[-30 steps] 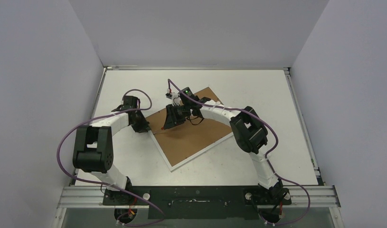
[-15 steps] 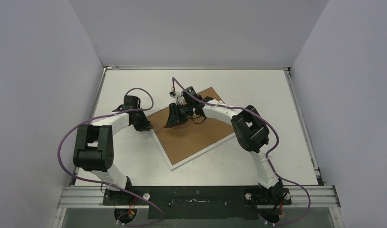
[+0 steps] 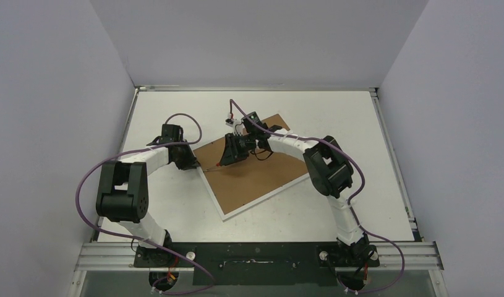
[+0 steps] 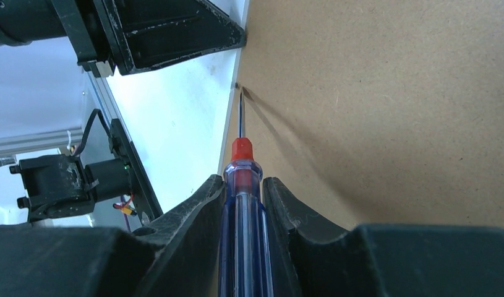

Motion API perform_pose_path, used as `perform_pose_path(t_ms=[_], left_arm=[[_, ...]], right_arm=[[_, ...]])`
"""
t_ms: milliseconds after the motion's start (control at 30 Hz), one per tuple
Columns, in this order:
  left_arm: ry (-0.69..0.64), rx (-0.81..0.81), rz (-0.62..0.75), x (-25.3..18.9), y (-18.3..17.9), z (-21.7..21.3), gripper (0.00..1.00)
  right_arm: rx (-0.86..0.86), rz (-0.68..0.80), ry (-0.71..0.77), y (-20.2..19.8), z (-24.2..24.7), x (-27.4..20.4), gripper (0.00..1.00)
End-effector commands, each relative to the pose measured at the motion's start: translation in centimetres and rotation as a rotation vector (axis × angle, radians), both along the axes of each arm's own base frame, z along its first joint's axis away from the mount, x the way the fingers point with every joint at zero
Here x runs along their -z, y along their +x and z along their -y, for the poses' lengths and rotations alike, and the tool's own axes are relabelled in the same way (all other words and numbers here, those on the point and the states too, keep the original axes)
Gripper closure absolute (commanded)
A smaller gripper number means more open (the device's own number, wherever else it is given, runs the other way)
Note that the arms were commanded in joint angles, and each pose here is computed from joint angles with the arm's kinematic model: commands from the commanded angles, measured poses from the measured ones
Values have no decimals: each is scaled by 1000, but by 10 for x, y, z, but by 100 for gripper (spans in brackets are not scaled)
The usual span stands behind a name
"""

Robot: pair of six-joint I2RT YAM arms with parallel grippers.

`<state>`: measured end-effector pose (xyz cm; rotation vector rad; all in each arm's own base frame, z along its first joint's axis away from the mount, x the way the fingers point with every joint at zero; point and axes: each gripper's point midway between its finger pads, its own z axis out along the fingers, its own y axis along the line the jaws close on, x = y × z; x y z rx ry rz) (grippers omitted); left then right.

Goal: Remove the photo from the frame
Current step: Release the photo frame item from the photo frame.

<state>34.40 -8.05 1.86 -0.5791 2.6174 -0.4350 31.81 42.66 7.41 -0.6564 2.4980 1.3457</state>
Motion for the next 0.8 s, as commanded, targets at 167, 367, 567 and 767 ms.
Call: perform_pose_path(t_ms=[167,367,567,767], left_arm=[[24,76,-16,22,-5,5,100],[21,108,-27,24,-8,13,100],[26,114,-39,27,-11,14,100],[19,118,-33,26,-10,16,100]], right_arm=[[-51,-15,-109,-17,13,16,100],[-5,-19,-109,-5,6,24,100],[-28,-42,-86,-14,-5,26,100],[-20,-68,-62,-16,-12,33,100]])
